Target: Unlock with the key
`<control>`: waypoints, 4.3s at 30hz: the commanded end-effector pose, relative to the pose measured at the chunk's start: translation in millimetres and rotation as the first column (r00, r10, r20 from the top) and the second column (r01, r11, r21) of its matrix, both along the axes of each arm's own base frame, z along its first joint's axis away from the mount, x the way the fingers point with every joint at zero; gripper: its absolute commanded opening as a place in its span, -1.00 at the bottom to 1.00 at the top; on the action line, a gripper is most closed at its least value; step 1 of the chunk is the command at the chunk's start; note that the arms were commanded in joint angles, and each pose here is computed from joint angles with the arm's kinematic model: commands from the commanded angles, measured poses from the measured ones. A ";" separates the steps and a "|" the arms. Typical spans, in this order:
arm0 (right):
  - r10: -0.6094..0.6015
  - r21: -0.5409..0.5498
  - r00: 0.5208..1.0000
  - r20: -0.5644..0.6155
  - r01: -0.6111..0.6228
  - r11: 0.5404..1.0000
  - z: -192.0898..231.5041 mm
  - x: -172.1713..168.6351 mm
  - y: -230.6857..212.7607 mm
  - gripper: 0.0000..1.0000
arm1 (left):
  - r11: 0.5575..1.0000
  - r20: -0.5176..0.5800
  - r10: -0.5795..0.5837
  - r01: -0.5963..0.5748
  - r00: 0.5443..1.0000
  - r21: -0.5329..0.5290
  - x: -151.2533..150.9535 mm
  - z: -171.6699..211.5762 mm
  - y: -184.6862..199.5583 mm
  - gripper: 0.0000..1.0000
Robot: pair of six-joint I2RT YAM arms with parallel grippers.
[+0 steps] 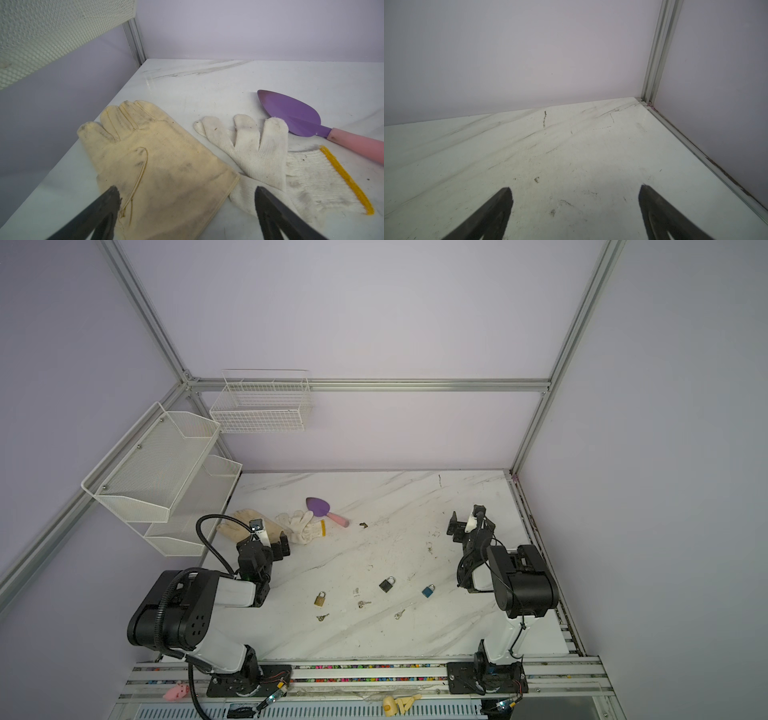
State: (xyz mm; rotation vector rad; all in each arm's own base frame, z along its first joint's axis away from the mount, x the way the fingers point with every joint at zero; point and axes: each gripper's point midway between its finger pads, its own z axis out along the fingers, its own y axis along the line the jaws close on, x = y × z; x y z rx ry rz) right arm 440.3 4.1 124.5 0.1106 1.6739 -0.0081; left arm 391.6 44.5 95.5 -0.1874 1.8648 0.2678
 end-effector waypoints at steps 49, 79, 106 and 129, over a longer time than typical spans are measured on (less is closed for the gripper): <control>0.254 0.461 0.812 -0.525 0.021 0.887 29.1 -62.0 125.9 0.95 | 0.626 0.021 -0.416 0.303 0.909 -0.718 -90.5 100.3 -169.6 1.00; 0.316 0.355 0.473 -0.822 -0.007 0.935 -64.4 -271.9 231.0 0.09 | 0.569 -0.105 -0.682 0.435 0.723 -0.698 -167.1 77.4 -292.0 1.00; 0.140 0.127 0.467 -0.873 -0.058 0.990 -91.9 -284.9 219.4 -0.39 | 0.579 -0.108 -0.671 0.427 0.733 -0.695 -171.5 74.9 -285.9 1.00; 0.103 0.089 0.469 -0.877 -0.053 0.995 -96.7 -279.8 223.7 -0.54 | 0.575 -0.101 -0.678 0.440 0.728 -0.690 -170.4 78.7 -288.2 1.00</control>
